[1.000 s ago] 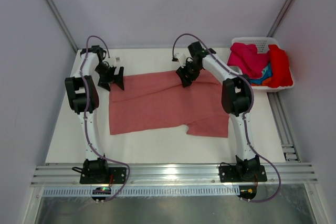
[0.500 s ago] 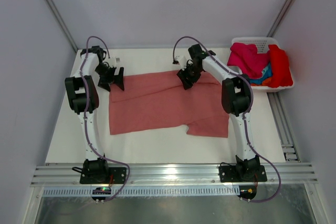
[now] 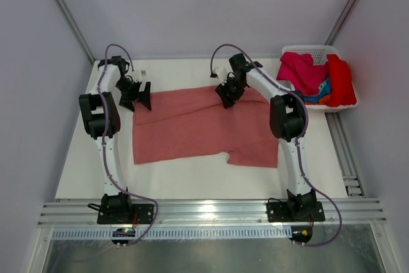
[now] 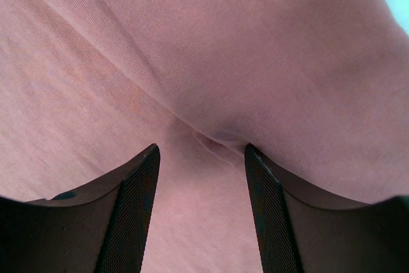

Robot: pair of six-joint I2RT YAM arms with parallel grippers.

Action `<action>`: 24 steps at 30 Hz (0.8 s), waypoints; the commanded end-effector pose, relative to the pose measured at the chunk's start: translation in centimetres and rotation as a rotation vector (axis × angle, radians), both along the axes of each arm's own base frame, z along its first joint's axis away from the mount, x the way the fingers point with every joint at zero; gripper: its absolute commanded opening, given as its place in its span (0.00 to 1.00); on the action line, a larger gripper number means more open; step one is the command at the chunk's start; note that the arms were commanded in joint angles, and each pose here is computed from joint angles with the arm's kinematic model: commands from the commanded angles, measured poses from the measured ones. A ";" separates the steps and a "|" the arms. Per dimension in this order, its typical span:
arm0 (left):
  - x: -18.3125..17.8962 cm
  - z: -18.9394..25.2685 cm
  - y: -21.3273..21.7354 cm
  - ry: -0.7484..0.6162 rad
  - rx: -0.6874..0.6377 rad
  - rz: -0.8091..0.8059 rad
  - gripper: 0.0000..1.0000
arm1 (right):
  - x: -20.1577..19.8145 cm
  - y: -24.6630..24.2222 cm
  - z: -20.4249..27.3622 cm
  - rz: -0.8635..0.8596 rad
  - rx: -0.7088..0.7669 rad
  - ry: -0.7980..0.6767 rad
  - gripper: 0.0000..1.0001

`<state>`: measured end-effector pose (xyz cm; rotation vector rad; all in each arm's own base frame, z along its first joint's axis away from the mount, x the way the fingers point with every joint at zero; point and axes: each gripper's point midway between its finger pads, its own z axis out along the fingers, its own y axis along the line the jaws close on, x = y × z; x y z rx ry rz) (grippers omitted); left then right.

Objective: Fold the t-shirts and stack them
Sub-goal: Fold the tshirt

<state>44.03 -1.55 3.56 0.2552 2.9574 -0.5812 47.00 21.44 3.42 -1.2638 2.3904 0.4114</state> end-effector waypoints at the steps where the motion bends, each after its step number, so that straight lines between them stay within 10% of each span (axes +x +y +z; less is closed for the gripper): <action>1: 0.1 0.5 -0.6 -0.014 -0.024 0.000 0.99 | 0.6 0.4 0.2 -0.001 0.003 -0.016 0.60; 16: -0.8 9.6 -2.0 -0.224 -0.061 -0.090 0.99 | -2.5 -1.8 12.5 -0.114 0.046 -0.211 0.63; 24: -5.0 10.3 -2.5 -0.271 0.024 -0.145 0.99 | -3.3 -13.6 13.3 -0.490 -0.382 -0.515 0.68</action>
